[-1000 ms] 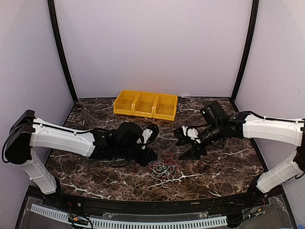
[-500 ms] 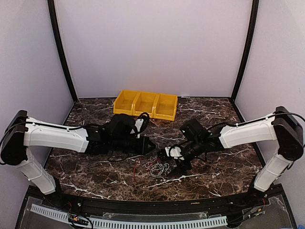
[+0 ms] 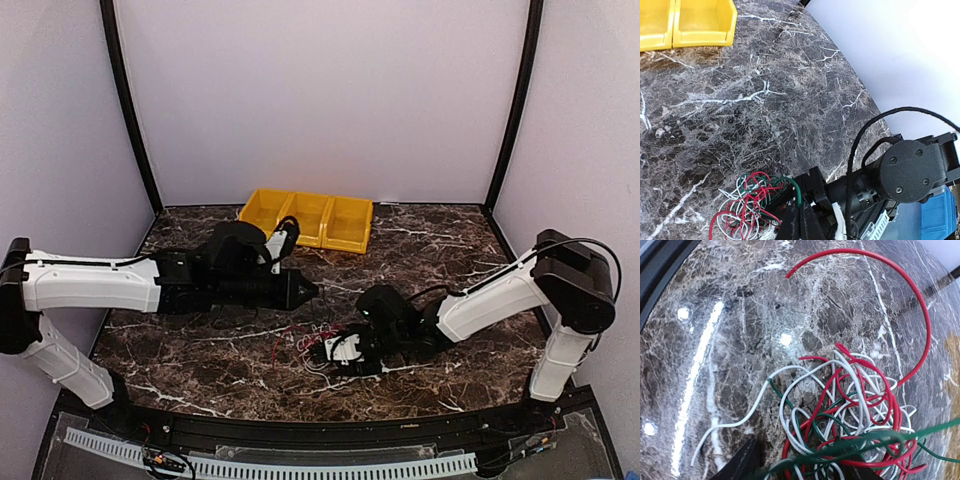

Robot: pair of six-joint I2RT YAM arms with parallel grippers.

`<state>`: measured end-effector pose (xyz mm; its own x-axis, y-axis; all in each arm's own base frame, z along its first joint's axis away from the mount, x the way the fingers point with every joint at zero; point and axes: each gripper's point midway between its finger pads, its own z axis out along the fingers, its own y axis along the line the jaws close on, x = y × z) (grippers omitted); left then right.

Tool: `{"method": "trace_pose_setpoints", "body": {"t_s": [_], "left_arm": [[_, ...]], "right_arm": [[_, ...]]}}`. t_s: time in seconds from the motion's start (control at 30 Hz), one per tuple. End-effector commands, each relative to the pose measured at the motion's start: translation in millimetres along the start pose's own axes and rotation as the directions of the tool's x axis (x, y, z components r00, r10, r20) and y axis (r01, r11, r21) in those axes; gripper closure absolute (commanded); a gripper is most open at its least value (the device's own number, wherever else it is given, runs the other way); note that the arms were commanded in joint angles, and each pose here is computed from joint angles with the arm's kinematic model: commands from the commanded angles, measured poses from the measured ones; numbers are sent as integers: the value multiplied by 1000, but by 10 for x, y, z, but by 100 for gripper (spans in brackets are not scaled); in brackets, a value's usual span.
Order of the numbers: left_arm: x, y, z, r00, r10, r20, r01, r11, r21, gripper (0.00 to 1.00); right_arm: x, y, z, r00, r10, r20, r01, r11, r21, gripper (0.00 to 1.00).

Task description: Untangle the cables

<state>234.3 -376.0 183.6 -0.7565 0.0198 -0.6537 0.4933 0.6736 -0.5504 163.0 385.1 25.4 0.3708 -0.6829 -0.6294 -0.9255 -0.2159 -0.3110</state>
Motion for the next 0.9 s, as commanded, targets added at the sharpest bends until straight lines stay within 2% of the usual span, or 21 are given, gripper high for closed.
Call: {"method": "trace_pose_setpoints", "body": {"t_s": [0.0,0.17,0.33,0.47,0.57,0.77,0.87], "left_arm": [[-586,-261,-481,987,67,146,-68,998,2,100],[-1164,-570,-1109,938,176,299,-178,984,-24,100],[-1762,-893,-2000,830,249,499,-251,966,-64,100],[-1906,-932,-2378,782,257,568,-253,963,-89,100],[-1854,-846,-2393,782,249,572,-233,967,-102,100],[-1435,-510,-1905,855,227,467,-194,974,-118,100],[-1308,-422,-1761,874,215,435,-182,976,-118,100]], "right_arm": [[257,-36,111,992,-12,-127,19,999,48,55],[321,-30,38,987,-45,-153,55,997,63,58],[408,4,-25,985,-17,-171,22,999,28,59],[443,-30,-25,984,9,-180,-5,1000,19,59],[439,-22,-30,984,12,-180,-11,1000,7,59],[411,-12,-93,985,20,-170,-22,1000,-12,57],[263,-88,-220,989,40,-139,-43,999,-20,56]]}}
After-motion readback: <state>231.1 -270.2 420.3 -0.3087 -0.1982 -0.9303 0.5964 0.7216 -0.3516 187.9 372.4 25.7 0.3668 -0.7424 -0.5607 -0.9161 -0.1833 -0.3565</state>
